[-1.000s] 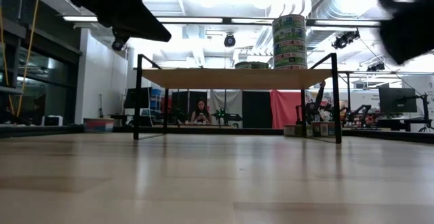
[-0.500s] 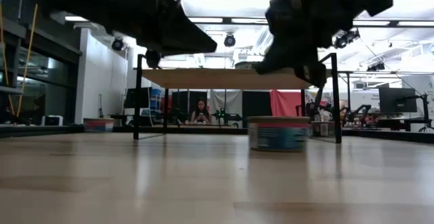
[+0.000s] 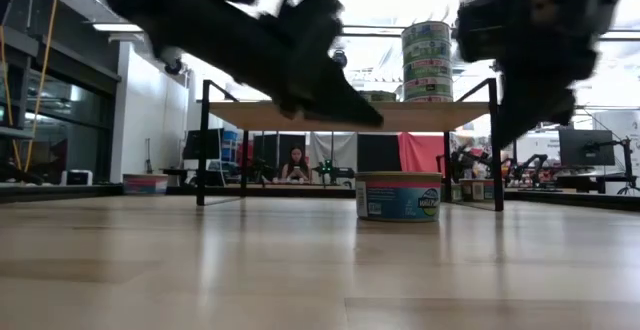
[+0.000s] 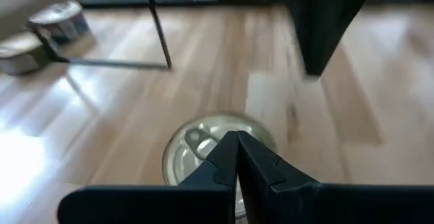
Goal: Stack canned seafood by type on shelf
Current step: Put the blue pink tuna can on the shelf
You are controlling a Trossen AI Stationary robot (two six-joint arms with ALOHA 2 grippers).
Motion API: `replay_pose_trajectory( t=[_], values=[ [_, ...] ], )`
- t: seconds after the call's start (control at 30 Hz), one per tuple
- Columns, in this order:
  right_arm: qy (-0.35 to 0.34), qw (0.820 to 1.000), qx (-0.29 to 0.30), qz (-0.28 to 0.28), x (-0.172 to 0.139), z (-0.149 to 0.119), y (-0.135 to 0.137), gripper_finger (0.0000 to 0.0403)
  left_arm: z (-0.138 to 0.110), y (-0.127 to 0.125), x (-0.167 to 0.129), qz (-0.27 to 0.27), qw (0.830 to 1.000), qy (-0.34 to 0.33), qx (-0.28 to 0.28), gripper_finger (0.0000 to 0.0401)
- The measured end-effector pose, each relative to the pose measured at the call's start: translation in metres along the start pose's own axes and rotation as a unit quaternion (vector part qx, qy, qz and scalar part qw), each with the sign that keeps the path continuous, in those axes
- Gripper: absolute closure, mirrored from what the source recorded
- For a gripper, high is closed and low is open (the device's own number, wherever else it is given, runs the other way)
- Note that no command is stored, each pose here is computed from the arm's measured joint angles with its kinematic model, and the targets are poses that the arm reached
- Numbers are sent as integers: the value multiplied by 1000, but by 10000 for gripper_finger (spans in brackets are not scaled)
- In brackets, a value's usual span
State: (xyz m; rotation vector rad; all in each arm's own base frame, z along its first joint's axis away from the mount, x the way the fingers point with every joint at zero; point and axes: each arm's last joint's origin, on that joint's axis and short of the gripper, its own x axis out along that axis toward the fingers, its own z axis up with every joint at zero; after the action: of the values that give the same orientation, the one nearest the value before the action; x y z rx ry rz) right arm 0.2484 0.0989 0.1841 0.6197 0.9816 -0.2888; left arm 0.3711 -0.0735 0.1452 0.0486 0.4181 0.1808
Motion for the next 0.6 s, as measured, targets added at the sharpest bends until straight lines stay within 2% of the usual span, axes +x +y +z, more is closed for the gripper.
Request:
replay_pose_trajectory(
  t=[0.17, 0.33, 0.47, 0.6],
  values=[
    [-5, 999, 21, -28, -5, -24, 7, 403, -3, 1, 26, -29, 996, 70, 52, 401],
    [-21, 996, 85, -20, -6, -47, 3, 403, -2, 8, 35, -19, 997, 80, 11, 401],
    [-40, 992, 123, -9, -6, -61, -2, 403, -4, 10, 35, -16, 996, 90, 12, 401],
    [-70, 988, 137, 9, -6, -61, -1, 403, -6, -2, 31, -58, 993, 99, 12, 401]
  ],
)
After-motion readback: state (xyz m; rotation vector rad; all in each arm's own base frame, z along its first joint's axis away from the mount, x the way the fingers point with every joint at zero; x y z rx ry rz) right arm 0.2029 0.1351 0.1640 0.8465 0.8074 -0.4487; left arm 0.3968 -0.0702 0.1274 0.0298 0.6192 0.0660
